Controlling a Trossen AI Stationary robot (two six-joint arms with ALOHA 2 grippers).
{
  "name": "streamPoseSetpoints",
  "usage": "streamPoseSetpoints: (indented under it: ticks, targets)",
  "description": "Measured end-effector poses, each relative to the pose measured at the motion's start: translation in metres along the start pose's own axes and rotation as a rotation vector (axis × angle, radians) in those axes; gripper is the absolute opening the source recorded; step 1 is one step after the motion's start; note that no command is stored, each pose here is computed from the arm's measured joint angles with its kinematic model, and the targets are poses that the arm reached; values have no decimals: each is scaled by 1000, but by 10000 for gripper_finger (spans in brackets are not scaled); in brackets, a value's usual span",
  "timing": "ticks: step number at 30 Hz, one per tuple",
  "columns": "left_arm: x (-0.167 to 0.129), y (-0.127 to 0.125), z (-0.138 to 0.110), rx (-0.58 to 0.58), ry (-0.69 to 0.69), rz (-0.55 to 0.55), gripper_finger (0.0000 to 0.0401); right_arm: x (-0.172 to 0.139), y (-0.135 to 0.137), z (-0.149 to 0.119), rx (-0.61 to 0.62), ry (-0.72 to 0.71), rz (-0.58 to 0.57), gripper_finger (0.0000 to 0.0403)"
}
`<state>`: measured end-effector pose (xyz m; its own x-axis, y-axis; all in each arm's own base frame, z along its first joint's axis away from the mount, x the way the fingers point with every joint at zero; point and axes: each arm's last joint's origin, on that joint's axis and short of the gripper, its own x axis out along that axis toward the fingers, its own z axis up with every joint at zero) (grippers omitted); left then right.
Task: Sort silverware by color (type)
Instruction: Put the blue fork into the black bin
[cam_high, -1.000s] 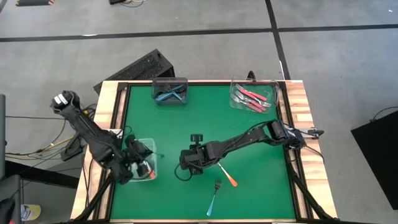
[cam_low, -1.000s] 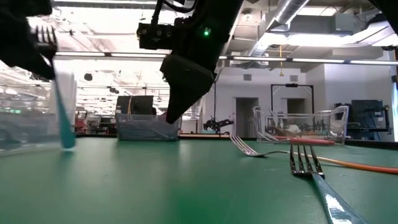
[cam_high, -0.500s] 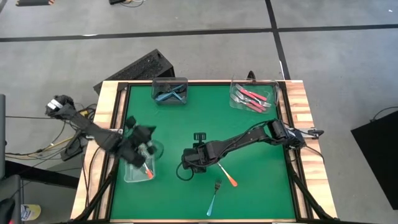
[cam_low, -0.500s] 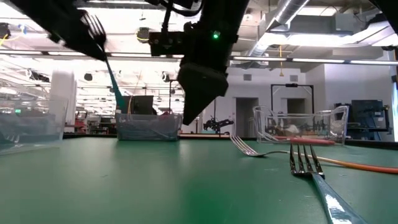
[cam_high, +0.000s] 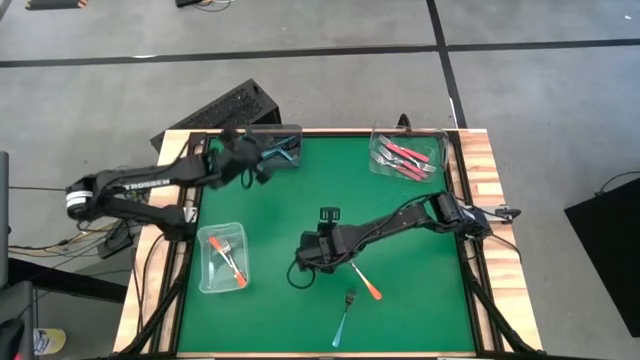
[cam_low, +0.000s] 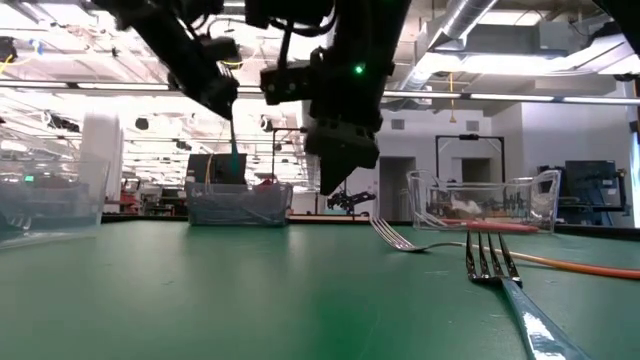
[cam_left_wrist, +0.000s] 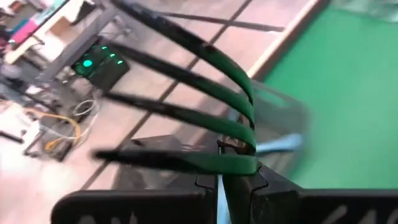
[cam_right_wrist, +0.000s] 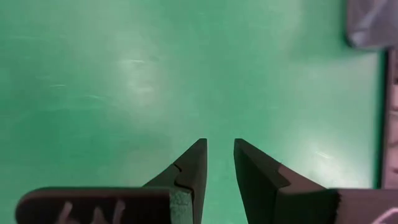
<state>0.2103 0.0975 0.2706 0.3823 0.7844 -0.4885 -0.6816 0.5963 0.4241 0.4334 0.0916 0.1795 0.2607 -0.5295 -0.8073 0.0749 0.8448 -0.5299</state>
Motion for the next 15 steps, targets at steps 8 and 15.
streamPoseSetpoints:
  ticks: [8,15]
  targets:
    - [63,14,-4,59,90,29,0,-13,-6,-8,26,20,-101,106]
    - [97,11,-7,70,208,58,32,-25,-27,-42,145,-35,-88,106]
